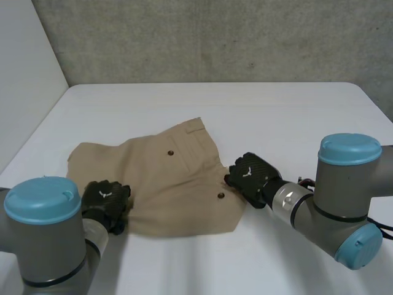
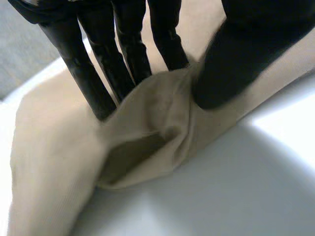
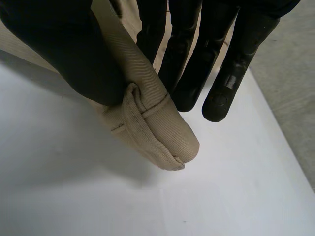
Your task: Fold the shorts.
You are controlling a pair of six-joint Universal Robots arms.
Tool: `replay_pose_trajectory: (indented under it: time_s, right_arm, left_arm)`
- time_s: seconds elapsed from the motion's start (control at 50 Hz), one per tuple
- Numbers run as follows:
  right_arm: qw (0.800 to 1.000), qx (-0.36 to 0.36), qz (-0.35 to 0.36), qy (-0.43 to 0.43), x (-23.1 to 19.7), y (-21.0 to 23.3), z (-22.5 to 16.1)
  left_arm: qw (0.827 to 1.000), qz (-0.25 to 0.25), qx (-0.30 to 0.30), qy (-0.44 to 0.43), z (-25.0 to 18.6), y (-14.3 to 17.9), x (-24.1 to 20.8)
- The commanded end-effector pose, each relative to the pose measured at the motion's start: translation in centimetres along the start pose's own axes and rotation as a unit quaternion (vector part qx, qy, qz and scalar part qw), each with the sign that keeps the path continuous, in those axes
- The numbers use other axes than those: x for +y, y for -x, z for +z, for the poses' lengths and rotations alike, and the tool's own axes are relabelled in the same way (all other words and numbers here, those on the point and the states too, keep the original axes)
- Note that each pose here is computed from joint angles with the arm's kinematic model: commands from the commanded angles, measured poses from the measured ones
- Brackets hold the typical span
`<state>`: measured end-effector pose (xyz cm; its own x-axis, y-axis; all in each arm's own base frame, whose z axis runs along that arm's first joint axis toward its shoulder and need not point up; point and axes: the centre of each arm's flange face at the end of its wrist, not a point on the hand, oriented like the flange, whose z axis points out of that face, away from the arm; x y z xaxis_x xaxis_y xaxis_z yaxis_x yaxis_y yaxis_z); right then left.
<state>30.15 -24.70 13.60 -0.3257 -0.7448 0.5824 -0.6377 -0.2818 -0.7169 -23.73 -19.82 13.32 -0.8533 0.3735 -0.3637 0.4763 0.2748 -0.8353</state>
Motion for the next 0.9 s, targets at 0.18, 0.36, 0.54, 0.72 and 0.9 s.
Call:
replay_pose_trajectory:
  time_s: [0.18, 0.36, 0.54, 0.72, 0.9]
  right_arm:
    - [0.994, 0.077, 0.055, -0.06, -7.5, -5.5, -6.4]
    - [0.977, 0.166, 0.073, -0.114, -15.3, -12.5, -13.1]
    - [0.965, 0.197, 0.077, -0.154, -18.4, -15.2, -14.9]
    - [0.977, 0.161, 0.102, -0.094, -15.0, -14.3, -6.1]
    - [0.953, 0.272, 0.104, -0.086, -11.4, -16.3, 4.2]
  left_arm:
    - [0.982, 0.017, -0.047, -0.179, -4.1, 2.9, -9.6]
    - [0.933, -0.034, -0.093, -0.346, -14.7, 8.3, -19.8]
    - [0.938, -0.029, -0.086, -0.335, -12.1, 7.8, -21.4]
    - [0.979, -0.023, -0.047, -0.197, -0.2, 4.1, -16.6]
    - [0.985, -0.041, -0.066, -0.157, 11.5, 2.8, -14.5]
